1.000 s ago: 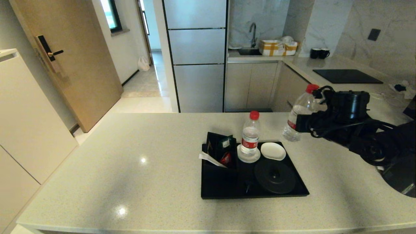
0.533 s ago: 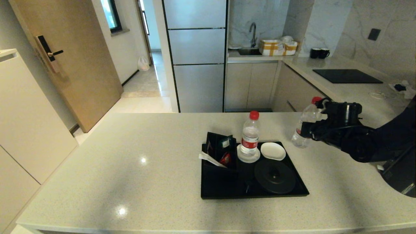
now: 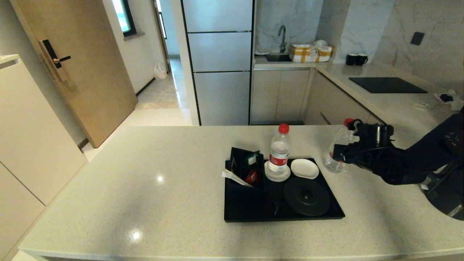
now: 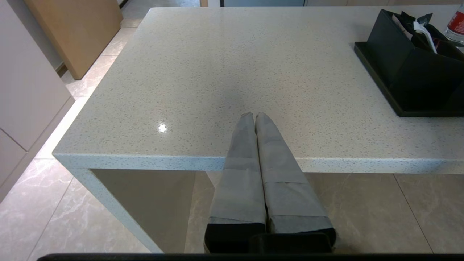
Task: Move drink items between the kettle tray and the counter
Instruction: Place it on the right
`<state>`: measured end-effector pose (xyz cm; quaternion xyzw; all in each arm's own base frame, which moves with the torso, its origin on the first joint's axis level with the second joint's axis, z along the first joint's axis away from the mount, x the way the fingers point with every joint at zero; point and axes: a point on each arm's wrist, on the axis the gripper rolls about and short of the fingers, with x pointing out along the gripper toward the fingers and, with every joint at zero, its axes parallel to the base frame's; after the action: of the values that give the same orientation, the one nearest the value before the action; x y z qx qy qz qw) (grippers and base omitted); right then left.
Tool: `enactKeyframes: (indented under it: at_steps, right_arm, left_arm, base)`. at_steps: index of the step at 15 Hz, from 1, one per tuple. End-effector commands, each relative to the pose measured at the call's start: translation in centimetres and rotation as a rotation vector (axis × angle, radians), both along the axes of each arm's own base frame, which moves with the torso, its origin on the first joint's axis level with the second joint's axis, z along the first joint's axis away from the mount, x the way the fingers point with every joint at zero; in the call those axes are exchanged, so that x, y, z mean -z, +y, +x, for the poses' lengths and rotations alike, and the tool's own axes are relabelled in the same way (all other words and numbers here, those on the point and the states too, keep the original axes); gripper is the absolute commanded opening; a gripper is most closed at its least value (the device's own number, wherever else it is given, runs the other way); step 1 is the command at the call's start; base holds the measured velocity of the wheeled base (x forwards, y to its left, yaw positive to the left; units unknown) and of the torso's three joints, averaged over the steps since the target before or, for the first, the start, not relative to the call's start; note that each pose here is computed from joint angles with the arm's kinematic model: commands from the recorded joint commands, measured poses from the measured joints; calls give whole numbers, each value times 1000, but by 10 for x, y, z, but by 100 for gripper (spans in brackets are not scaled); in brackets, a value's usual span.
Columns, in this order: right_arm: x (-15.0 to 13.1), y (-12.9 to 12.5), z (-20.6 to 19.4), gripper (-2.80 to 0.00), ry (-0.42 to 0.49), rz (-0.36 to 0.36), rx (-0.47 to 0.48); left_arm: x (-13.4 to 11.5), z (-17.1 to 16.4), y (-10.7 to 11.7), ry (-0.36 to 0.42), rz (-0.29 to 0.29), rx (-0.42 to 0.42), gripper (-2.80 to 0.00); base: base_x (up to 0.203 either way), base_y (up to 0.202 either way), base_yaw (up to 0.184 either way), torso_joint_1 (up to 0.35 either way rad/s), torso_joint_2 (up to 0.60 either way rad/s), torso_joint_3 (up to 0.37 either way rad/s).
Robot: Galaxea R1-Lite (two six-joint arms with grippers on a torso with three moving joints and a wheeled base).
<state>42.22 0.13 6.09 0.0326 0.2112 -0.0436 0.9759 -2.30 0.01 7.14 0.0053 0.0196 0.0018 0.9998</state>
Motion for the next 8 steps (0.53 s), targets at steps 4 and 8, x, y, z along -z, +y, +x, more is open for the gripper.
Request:
enactKeyframes:
  at_steps: [4,8]
  right_arm:
    - [6,-2,2,-280,8,0,5]
    - [6,-2,2,0,6,-3,6]
  left_arm:
    - [0,0,0,2,0,-1,-280]
    - [0,0,0,0,0,-1,-280]
  base:
    - [0,0,0,0,0,0]
    - [0,0,0,0,0,0]
